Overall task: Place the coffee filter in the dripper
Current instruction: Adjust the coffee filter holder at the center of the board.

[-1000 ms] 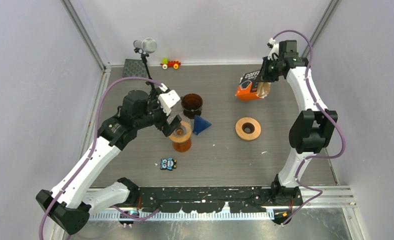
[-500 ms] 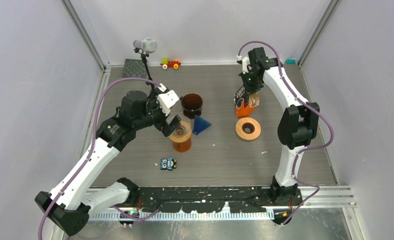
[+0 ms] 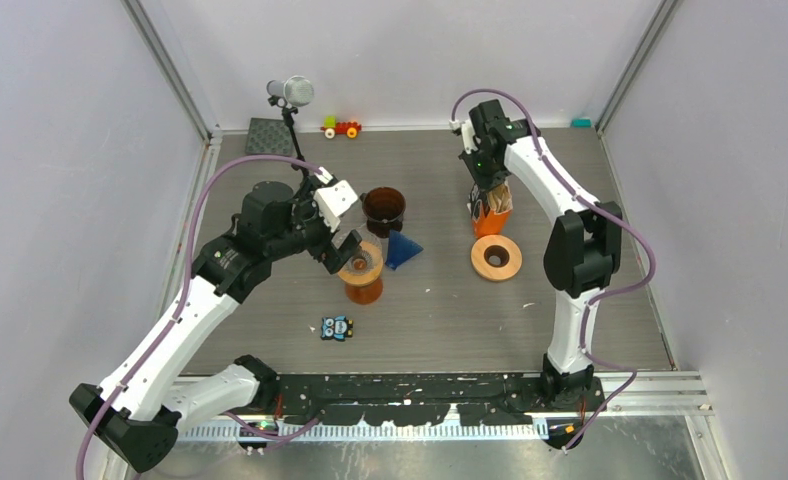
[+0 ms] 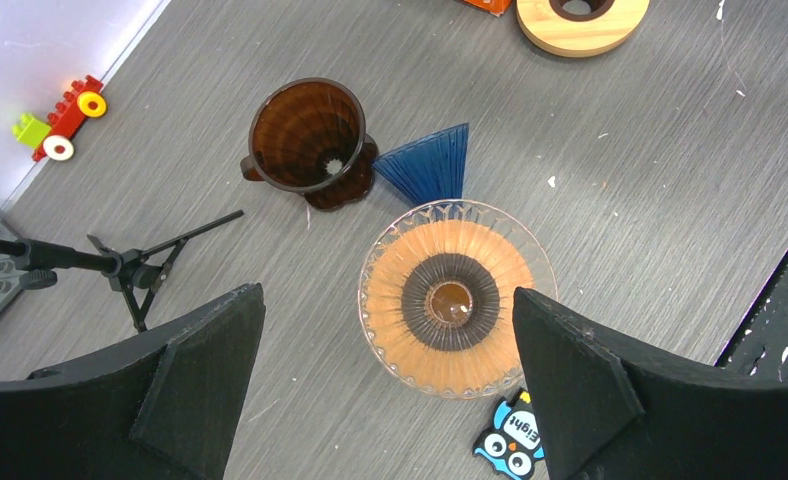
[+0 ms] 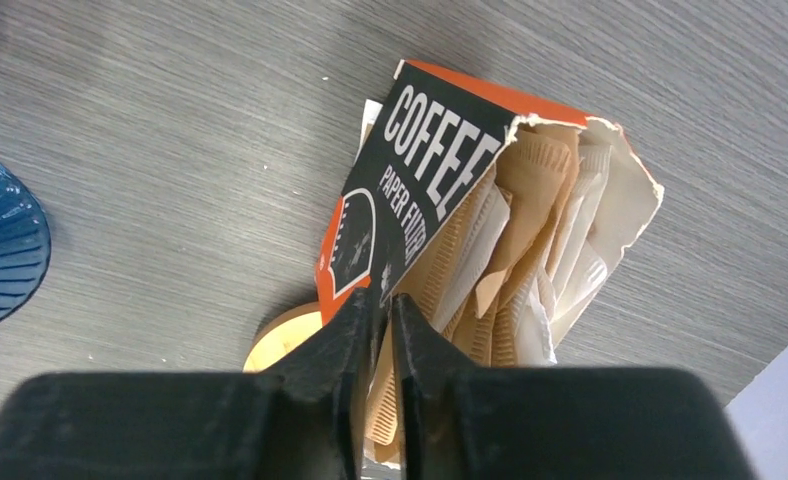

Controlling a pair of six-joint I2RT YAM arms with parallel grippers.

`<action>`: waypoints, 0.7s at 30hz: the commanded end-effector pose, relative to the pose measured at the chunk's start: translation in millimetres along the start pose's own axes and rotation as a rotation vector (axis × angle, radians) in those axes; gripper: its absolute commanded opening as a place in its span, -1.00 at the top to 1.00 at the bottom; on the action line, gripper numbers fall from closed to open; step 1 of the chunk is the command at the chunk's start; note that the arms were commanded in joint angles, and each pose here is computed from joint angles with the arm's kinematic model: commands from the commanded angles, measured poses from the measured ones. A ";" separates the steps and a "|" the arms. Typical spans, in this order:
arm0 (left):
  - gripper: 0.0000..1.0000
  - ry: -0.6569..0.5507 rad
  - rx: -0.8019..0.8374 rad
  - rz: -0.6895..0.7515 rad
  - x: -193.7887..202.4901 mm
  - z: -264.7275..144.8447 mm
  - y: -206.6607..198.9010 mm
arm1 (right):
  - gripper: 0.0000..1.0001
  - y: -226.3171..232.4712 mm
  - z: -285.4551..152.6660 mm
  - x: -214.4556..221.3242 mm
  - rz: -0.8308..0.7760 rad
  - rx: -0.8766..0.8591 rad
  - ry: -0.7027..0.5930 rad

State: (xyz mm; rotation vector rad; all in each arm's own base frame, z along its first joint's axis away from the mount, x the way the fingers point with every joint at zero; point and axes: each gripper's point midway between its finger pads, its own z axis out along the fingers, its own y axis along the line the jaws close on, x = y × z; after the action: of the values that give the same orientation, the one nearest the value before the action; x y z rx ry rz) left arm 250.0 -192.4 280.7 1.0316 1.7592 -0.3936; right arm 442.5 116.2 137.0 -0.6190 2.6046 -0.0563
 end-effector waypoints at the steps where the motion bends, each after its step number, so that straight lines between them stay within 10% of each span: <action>1: -0.93 -0.062 -0.005 0.023 -16.8 -8.1 0.9 | 0.52 -10.8 -13.5 -19.9 0.011 0.051 -0.052; 9: -0.93 -0.066 -0.007 0.026 -18.0 -9.3 1.3 | 0.23 -13.9 -54.2 -43.9 0.050 0.056 -0.171; 21: -0.93 -0.066 -0.006 0.027 -16.9 -11.3 0.2 | 0.31 -40.2 -84.5 -51.6 0.077 0.158 -0.257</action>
State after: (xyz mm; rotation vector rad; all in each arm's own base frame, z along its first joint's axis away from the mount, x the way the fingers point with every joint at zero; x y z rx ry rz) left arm 248.7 -191.6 283.3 1.0291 1.7505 -0.3934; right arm 456.3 108.7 204.3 -0.5072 2.4435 -0.1101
